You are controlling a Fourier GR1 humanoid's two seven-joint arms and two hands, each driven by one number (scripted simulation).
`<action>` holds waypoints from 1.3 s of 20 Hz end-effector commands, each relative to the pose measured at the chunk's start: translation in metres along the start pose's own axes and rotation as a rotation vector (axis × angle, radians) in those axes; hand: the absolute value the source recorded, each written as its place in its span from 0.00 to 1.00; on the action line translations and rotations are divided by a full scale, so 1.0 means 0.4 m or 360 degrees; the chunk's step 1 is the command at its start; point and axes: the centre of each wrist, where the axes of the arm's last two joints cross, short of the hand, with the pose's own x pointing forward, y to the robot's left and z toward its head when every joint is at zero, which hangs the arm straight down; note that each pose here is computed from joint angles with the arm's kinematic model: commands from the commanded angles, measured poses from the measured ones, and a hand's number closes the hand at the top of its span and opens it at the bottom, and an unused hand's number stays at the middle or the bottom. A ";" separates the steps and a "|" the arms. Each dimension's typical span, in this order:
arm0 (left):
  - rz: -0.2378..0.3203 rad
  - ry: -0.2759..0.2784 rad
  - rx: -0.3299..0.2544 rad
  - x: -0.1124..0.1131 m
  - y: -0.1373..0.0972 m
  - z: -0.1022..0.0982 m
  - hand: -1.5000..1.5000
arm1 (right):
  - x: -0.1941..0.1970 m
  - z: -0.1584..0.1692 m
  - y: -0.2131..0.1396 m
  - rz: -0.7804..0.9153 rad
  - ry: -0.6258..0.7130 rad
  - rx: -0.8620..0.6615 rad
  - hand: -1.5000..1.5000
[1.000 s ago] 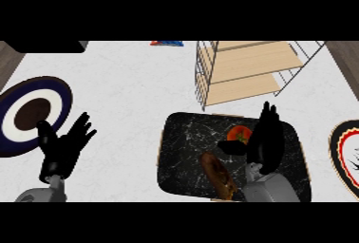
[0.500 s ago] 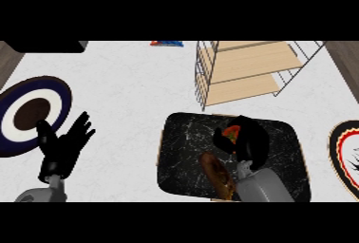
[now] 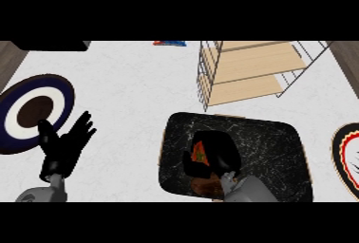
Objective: Pick the tomato from the tray and place it in the tiered shelf
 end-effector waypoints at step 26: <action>-0.0003 0.0018 0.0004 0.049 -0.028 -0.005 0.50 | 0.175 0.295 -0.746 -0.0366 -0.0419 -0.0772 1.00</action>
